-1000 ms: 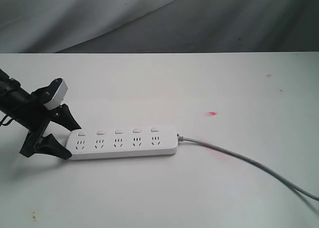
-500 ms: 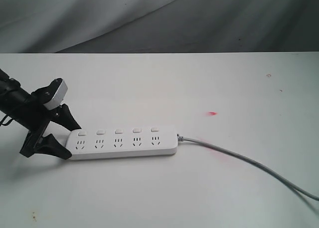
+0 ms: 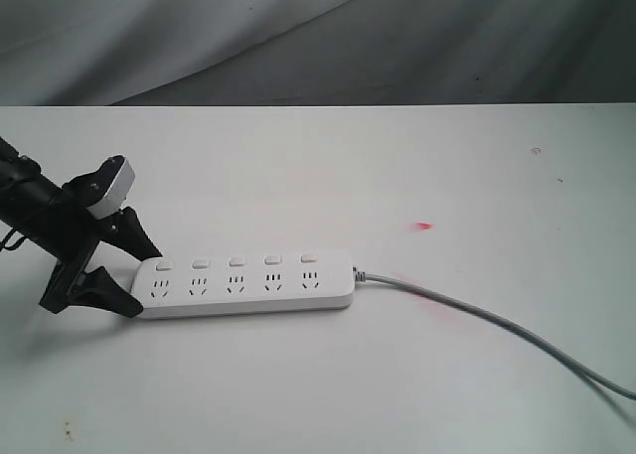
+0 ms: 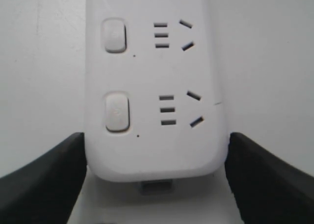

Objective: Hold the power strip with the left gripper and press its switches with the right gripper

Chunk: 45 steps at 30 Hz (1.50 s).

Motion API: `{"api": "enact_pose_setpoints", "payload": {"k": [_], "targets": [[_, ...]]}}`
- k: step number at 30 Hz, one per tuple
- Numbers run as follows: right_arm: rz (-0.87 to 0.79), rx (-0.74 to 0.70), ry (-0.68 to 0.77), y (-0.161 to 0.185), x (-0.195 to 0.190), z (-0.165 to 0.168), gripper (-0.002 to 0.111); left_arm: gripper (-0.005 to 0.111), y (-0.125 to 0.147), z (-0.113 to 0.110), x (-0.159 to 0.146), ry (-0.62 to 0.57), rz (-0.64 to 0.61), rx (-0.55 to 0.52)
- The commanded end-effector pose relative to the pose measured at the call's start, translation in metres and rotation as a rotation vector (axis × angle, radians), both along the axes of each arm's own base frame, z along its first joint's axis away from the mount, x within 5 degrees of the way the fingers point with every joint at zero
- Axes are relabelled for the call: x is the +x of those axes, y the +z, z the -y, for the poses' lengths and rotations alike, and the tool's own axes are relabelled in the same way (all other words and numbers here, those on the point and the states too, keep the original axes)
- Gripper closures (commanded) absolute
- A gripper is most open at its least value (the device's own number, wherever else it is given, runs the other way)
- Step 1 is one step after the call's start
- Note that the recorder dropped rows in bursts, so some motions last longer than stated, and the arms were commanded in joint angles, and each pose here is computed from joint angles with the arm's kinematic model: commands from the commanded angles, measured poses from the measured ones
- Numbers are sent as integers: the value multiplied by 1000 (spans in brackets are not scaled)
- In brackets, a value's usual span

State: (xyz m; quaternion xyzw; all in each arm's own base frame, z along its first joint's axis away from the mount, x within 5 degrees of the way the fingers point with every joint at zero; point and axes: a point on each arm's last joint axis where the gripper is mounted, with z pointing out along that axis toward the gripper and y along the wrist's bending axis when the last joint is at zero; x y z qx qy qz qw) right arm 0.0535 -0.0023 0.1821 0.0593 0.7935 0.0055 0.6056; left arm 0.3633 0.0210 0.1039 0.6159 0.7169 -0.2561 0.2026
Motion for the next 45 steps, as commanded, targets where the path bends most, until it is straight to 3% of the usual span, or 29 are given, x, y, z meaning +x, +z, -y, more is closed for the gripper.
{"api": "enact_pose_setpoints", "payload": {"k": [1, 5, 23, 25, 26, 28, 30, 33, 37, 41, 45], "targets": [[17, -8, -10, 0, 0, 1, 108, 70, 2, 2, 1, -3, 5, -11], [52, -34, -13, 4, 1, 2, 108, 70, 2, 2, 1, -3, 5, -11], [904, -85, -93, 77, -16, 6, 108, 70, 2, 2, 1, -3, 5, -11], [1114, 98, -103, 90, -28, 11, 108, 70, 2, 2, 1, -3, 5, -11], [1156, 350, -158, 90, -31, 21, 108, 70, 2, 2, 1, -3, 5, -11], [1070, 447, -184, 96, -27, 24, 108, 70, 2, 2, 1, -3, 5, -11], [871, 356, -136, 104, -21, 15, 108, 70, 2, 2, 1, -3, 5, -11], [734, 358, -116, 116, -8, 12, 108, 70, 2, 2, 1, -3, 5, -11], [499, 255, -132, 150, 51, 16, 108, 70, 2, 2, 1, -3, 5, -11], [142, 154, -37, 188, 133, 14, 108, 70, 2, 2, 1, -3, 5, -11], [-97, 17, 109, 218, 182, 9, 108, 70, 2, 2, 1, -3, 5, -11]]}}
